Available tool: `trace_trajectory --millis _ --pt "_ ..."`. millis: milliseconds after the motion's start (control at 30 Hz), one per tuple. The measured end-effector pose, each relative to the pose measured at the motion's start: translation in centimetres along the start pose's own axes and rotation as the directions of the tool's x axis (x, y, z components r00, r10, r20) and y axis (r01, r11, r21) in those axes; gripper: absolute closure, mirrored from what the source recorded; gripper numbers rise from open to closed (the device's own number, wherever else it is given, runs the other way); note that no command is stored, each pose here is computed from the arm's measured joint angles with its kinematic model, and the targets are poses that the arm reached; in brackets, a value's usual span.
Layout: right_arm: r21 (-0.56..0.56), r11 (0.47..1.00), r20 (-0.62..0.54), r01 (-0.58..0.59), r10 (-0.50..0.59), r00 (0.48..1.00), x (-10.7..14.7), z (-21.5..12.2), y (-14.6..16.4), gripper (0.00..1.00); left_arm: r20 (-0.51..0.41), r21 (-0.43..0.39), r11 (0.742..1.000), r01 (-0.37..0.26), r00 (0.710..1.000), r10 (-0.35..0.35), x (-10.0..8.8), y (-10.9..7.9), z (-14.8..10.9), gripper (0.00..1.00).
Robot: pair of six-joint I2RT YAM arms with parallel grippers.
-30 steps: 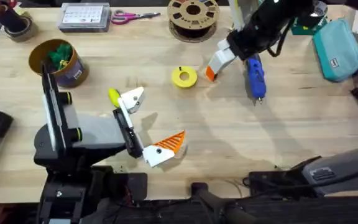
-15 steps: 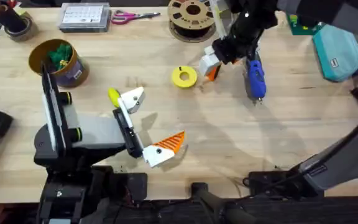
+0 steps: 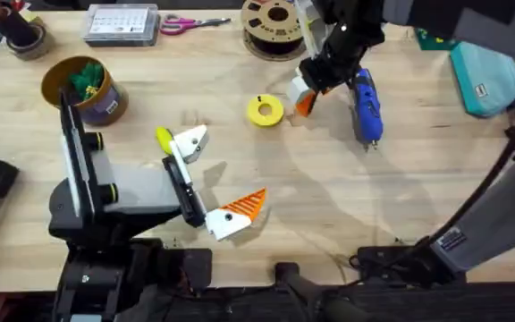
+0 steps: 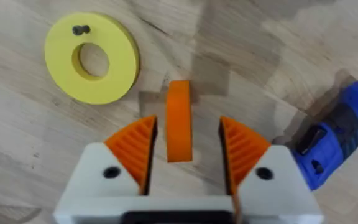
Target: Pick up the gripper from the table and insert it into the empty holder that is missing its gripper. Then pick up a screw, insert it into the mounting hole, and use the screwdriver to tighten it. Finally, clean up the table by picking up the vegetable and placing it into the bucket.
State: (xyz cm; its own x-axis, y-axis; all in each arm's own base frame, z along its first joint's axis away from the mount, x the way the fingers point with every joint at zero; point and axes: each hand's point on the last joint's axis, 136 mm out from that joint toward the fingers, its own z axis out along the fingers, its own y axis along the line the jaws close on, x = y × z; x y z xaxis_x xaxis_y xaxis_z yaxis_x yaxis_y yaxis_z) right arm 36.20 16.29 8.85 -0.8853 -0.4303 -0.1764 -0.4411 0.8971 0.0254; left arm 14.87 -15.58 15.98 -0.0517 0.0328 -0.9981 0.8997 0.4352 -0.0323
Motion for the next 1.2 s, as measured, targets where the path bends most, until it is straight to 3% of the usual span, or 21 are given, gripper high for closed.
trace_trajectory --millis 167,233,267,733,1033,1200 --pt "0.000 1.000 0.000 -0.005 0.005 1.000 0.0 0.0 0.0 0.706 0.000 0.000 1.000 0.000 1.000 0.000 0.0 0.0 0.0 0.015" --pt "0.001 1.000 0.000 -0.007 0.007 1.000 0.0 0.0 -0.1 0.915 0.000 0.000 1.000 0.000 1.000 0.000 0.0 0.0 0.0 0.015" --pt "0.001 1.000 0.002 -0.012 0.012 1.000 0.0 0.0 -0.1 0.974 0.000 0.000 1.000 0.000 1.000 0.000 0.0 0.0 0.0 0.015" --pt "-0.001 1.000 -0.056 -0.017 0.017 0.998 1.1 -1.1 0.0 0.989 0.000 0.000 1.000 0.000 1.000 0.000 0.0 0.0 0.0 0.015" --pt "0.004 1.000 0.091 -0.017 0.016 0.996 -2.4 -8.8 -0.1 0.990 0.000 0.000 1.000 0.000 1.000 0.000 0.0 0.0 0.0 0.015" --pt "-0.018 0.999 0.207 -0.029 0.032 0.978 -2.7 -13.0 0.1 0.990 0.000 0.000 1.000 0.000 1.000 0.000 0.0 0.0 0.0 0.015"
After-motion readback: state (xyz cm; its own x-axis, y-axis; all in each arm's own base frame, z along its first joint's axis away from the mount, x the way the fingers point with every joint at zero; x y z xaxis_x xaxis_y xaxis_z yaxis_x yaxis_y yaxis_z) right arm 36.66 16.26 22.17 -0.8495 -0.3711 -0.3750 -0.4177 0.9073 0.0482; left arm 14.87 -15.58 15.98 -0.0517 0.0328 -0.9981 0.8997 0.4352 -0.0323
